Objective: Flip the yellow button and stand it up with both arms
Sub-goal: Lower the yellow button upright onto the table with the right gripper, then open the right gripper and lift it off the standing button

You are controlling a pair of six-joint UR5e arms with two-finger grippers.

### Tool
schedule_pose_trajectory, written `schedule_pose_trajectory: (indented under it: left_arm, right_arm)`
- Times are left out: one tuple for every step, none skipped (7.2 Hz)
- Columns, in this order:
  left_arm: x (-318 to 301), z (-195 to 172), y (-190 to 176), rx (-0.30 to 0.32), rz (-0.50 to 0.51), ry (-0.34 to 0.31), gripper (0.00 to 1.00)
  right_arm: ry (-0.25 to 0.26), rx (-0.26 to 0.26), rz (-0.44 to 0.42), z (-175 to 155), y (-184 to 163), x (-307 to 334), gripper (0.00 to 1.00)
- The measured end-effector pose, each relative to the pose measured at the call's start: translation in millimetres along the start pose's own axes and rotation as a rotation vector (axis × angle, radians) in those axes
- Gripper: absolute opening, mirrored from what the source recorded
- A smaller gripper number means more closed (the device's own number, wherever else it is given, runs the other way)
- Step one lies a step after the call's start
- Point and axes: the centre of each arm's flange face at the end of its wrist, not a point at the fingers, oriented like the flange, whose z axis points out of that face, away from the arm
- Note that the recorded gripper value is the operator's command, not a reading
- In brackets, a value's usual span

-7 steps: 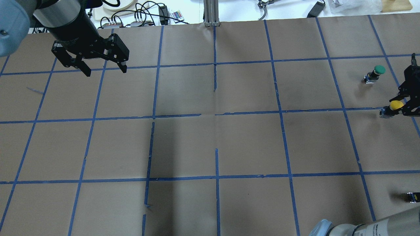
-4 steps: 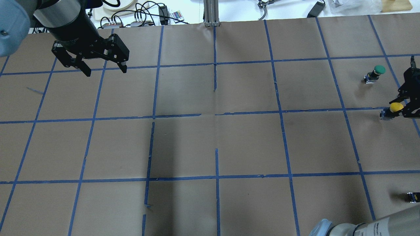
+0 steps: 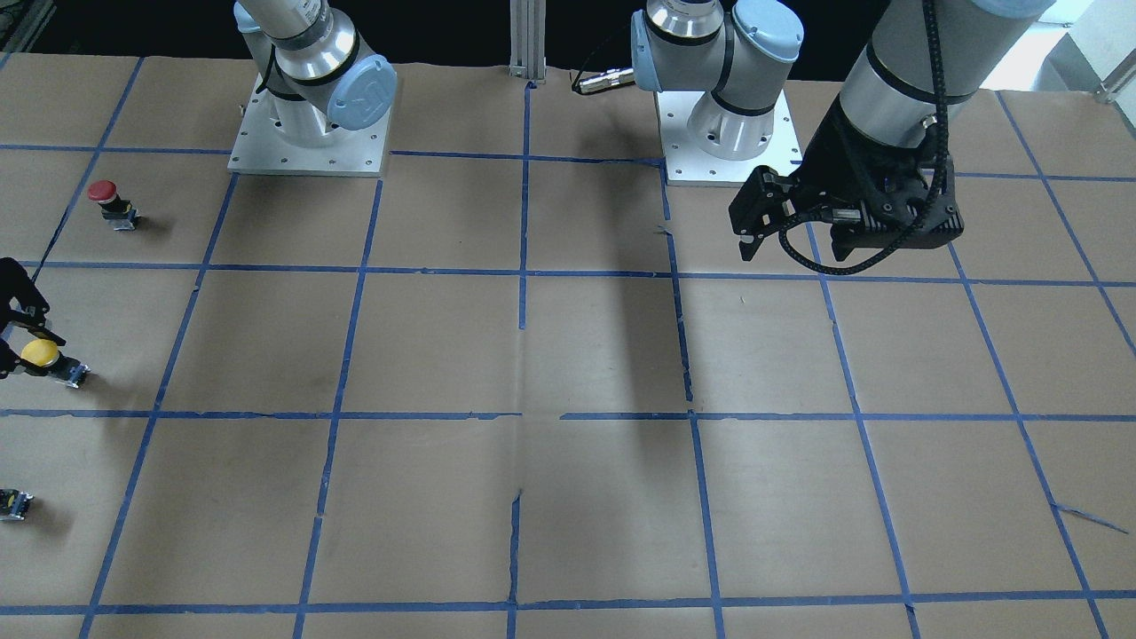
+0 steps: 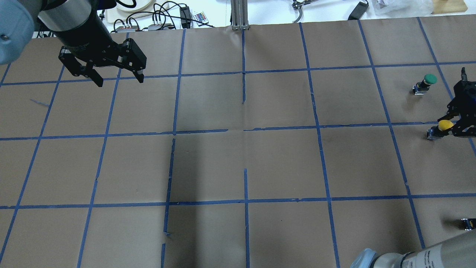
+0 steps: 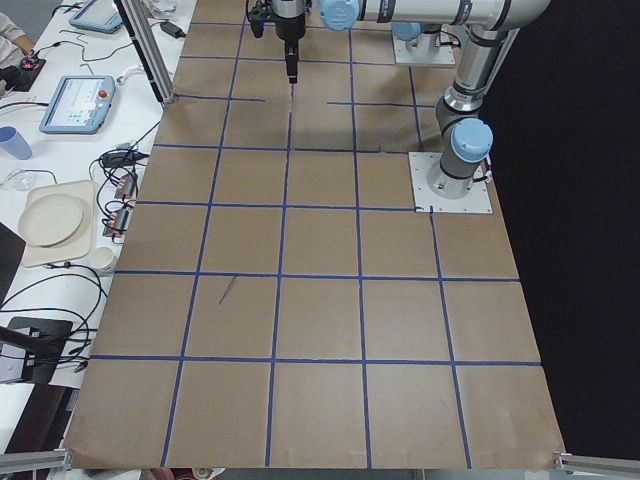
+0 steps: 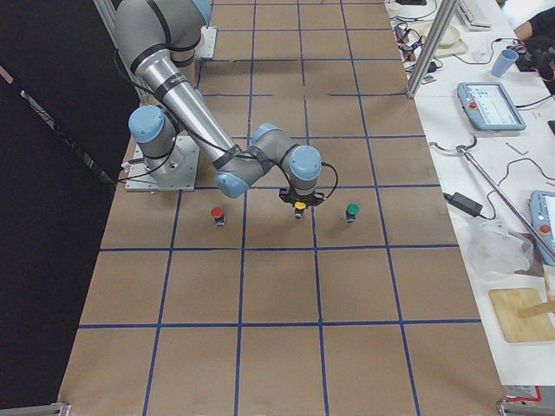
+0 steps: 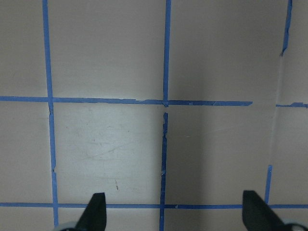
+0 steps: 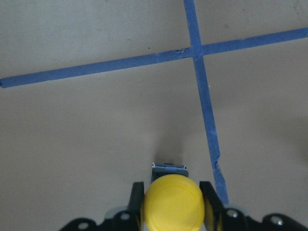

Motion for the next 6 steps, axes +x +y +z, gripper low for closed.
schedule_pose_trajectory:
  left_arm:
    - [0.0,0.1,0.0,0.000,0.000,0.000,1.00]
    - [0.0,0.1,0.0,0.000,0.000,0.000,1.00]
    - [0.0,-0.1,0.1,0.000,0.001,0.000,1.00]
    - [0.0,-0.4,0.3,0.001,0.001,0.000,1.00]
    - [0.0,-0.7,0.5,0.001,0.002,0.000,1.00]
    - [0.0,-1.0,0.4,0.002,0.002,0.000,1.00]
  right_arm:
    - [0.000,0.000,0.001,0.9,0.5,0.5,0.63]
    - [0.003,0.001,0.002,0.2,0.5,0.9,0.88]
    - [0.007,0.002,0.002,-0.9,0.2,1.5,0.91]
    - [0.010,0.003,0.003,-1.8,0.1,2.0,0.95]
    - [0.011,0.003,0.005,-2.5,-0.1,2.1,0.95]
    - [0.013,0.002,0.007,-4.2,-0.5,2.1,0.95]
